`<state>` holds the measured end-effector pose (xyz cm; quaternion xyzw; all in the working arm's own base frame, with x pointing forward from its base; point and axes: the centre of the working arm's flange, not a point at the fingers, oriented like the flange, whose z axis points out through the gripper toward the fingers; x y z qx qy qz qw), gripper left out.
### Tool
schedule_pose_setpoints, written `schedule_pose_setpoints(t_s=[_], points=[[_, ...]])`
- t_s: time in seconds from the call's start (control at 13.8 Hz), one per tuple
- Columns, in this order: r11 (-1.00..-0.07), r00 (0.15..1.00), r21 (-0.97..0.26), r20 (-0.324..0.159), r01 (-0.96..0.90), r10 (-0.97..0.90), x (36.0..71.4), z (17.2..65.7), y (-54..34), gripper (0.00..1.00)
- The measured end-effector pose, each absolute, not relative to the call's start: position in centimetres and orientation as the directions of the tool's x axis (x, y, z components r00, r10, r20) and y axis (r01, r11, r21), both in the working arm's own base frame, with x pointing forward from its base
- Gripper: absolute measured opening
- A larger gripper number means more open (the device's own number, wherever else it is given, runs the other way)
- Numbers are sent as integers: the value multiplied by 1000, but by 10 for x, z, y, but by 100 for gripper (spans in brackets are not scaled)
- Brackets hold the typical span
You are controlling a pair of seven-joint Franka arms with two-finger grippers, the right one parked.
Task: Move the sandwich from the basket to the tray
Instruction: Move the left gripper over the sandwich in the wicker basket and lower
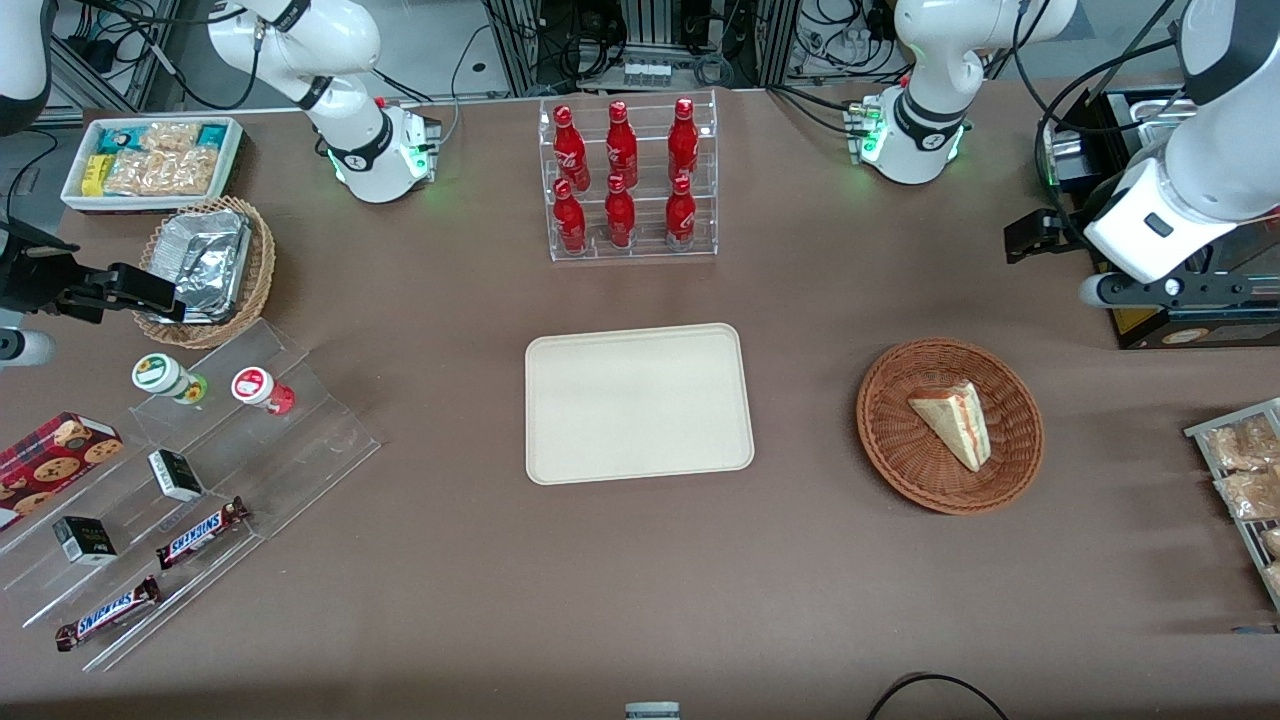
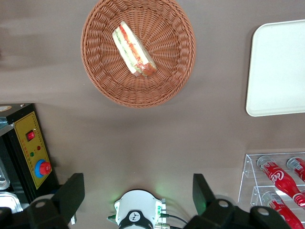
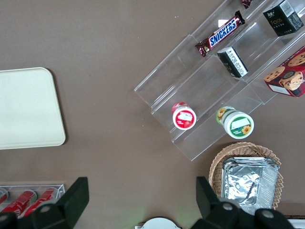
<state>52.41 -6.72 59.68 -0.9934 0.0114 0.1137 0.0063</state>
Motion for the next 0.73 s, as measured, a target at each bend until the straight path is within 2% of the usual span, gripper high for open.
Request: schedule_pose_setpoints(t_s=[0.44,0.73], points=[[-1000,977,-8,-212,-4,-2,528,587,-57,100],[-1000,983,-5,-186,-4,-3,537,522,-60,100]])
